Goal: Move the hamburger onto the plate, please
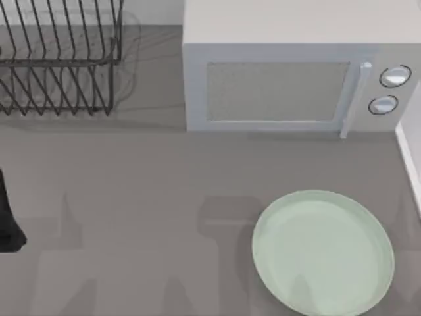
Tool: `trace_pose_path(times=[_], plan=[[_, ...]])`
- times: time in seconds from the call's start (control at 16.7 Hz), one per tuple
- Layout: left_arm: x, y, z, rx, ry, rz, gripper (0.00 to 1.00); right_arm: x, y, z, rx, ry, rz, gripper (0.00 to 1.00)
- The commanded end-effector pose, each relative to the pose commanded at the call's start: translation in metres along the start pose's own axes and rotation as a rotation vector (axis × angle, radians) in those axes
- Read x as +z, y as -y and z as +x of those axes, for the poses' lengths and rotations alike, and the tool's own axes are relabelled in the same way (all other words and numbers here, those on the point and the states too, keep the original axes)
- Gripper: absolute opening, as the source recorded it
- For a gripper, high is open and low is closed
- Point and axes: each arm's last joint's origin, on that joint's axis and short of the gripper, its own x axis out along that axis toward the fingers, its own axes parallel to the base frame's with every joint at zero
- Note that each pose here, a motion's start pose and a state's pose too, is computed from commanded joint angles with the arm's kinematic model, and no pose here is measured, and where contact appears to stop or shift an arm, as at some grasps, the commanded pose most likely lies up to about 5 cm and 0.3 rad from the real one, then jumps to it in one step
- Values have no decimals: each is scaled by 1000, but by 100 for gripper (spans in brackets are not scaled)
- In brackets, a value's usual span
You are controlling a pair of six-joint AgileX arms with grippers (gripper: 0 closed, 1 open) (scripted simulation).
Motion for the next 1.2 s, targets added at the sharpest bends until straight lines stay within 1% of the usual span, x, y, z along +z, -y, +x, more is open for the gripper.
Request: trace_pose_path(times=[0.12, 0.24, 0.42, 0.54, 0.66, 0.84, 0.96, 1.08, 1.2], plan=[[0, 0, 0, 0, 0, 0, 100, 0, 0, 0, 0, -2, -1, 100], [0, 0, 0, 0, 0, 0, 100, 4, 0, 0, 4, -39, -15, 100], [0, 0, 0, 0, 0, 0, 100, 13, -2, 4, 20, -191, -63, 100], [0, 0, 0, 0, 0, 0, 100, 18, -3, 10, 42, -359, -109, 100], [0, 0, 0, 0, 0, 0, 100, 20, -5, 21, 77, -573, -161, 100], [0, 0, 0, 0, 0, 0, 100, 17, -8, 39, 154, -917, -240, 100], [0, 0, 0, 0, 0, 0, 100, 15, -11, 52, 214, -1120, -286, 100], [0, 0, 0, 0, 0, 0, 100, 14, -14, 64, 271, -1280, -325, 100], [0, 0, 0, 0, 0, 0, 100, 13, -16, 75, 321, -1402, -355, 100]])
